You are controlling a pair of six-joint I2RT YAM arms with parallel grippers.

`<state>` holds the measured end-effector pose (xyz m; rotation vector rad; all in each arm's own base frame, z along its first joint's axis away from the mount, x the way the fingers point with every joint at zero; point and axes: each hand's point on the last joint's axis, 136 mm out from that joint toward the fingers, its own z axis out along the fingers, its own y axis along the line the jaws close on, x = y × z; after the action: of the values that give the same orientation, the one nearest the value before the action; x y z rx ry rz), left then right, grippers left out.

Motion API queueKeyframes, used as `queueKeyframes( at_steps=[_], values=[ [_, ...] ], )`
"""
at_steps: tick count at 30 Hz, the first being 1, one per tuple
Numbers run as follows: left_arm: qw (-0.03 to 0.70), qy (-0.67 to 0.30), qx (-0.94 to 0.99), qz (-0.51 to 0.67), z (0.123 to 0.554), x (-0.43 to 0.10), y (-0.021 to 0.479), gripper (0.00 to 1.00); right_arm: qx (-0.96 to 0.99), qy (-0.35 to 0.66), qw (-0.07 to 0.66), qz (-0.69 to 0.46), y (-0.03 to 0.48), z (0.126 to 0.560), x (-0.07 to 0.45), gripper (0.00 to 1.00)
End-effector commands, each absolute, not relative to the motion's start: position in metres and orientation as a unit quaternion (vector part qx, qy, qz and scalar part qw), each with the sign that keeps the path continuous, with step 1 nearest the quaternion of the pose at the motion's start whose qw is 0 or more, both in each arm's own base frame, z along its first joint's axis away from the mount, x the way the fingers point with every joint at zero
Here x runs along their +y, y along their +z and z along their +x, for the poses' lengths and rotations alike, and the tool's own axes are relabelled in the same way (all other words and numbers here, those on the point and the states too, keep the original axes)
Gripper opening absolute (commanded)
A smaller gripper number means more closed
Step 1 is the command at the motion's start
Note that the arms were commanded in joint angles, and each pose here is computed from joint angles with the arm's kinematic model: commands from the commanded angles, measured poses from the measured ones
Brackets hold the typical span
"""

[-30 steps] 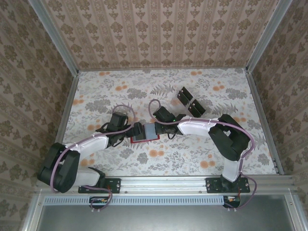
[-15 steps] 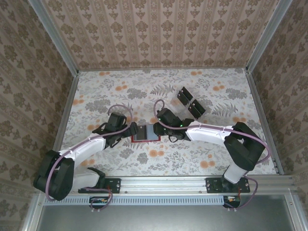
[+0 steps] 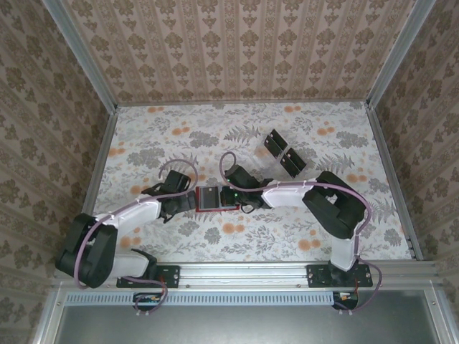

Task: Put the credit cards into the card holder
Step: Insert the credit card into the card slot.

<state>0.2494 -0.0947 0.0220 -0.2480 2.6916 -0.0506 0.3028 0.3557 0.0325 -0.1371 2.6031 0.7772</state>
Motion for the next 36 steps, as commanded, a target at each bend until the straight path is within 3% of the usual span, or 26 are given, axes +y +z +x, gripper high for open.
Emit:
queueKeyframes(
  at_steps=[1, 15, 26, 36],
  values=[
    [0.207, -0.006, 0.973, -0.1, 0.247, -0.09, 0.015, 1.0, 0.924, 0.311, 0.217, -0.046, 0.044, 0.313, 0.374, 0.01],
    [0.186, -0.008, 0.978, -0.096, 0.243, -0.093, -0.003, 1.0, 0.925, 0.325, 0.194, -0.039, 0.026, 0.315, 0.388, 0.01],
    [0.179, -0.007, 0.979, -0.093, 0.241, -0.095, -0.007, 1.0, 0.906, 0.371, 0.199, -0.041, 0.048, 0.316, 0.402, 0.01],
    [0.251, 0.006, 0.958, -0.137, 0.246, -0.076, 0.032, 1.0, 0.908, 0.351, 0.228, -0.031, 0.062, 0.316, 0.376, 0.02]
  ],
)
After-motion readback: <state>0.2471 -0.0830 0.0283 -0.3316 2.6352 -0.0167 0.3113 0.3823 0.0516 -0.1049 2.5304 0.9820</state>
